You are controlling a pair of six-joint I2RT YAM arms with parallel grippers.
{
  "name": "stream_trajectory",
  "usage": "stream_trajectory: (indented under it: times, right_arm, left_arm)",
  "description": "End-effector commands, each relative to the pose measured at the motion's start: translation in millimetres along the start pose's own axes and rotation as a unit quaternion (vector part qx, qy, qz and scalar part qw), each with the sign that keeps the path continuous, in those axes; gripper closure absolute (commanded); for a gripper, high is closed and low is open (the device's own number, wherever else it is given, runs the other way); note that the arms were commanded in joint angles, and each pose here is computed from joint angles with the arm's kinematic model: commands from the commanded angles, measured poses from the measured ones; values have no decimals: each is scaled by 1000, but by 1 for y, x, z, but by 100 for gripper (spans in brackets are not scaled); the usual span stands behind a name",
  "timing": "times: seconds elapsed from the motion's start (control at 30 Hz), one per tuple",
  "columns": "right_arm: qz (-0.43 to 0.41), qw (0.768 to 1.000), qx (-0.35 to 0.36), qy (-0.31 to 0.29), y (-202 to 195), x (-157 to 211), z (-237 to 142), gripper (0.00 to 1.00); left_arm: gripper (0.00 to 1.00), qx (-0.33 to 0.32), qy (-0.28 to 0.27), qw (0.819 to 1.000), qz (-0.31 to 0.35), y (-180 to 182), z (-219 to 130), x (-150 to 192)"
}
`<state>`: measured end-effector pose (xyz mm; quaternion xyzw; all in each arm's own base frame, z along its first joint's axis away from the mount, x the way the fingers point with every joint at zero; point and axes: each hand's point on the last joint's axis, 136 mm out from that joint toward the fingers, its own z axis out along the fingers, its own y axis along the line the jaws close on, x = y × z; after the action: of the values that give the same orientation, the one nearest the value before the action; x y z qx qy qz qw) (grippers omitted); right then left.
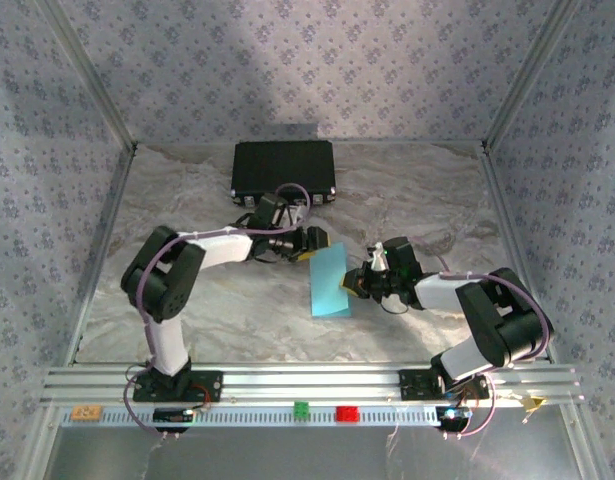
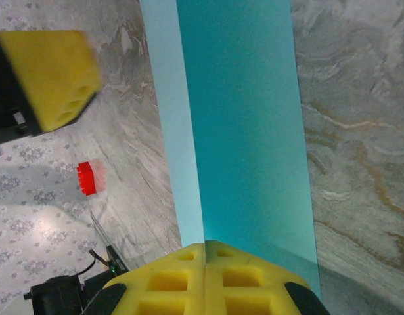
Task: Fold a paper plane with a square sheet of paper (pick it up from the middle)
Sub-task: Fold the triangle a second time at the center of the table.
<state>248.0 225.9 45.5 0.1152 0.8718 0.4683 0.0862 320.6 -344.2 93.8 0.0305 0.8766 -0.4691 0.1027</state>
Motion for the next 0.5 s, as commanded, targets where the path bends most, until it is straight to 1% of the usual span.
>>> stream_trajectory:
  times: [0.0, 0.1, 0.23, 0.33, 0.47]
  right_arm:
    - [23, 999, -1, -27, 0, -9, -2, 96]
    - [30, 999, -2, -36, 2, -12, -2, 96]
    - [28, 999, -7, -33, 4, -11, -1, 93]
    - [18, 1000, -16, -19, 10, -10, 2, 89]
    - [10, 1000, -21, -6, 13, -9, 4, 84]
  left_arm:
    - [28, -14, -26, 999, 41, -14, -19, 0]
    - [28, -30, -47, 996, 64, -16, -32, 3]
    - [32, -54, -85, 989, 105, -16, -46, 10]
    - [32, -65, -102, 982, 148, -20, -50, 23]
    - [34, -62, -104, 965, 231, -31, -47, 49]
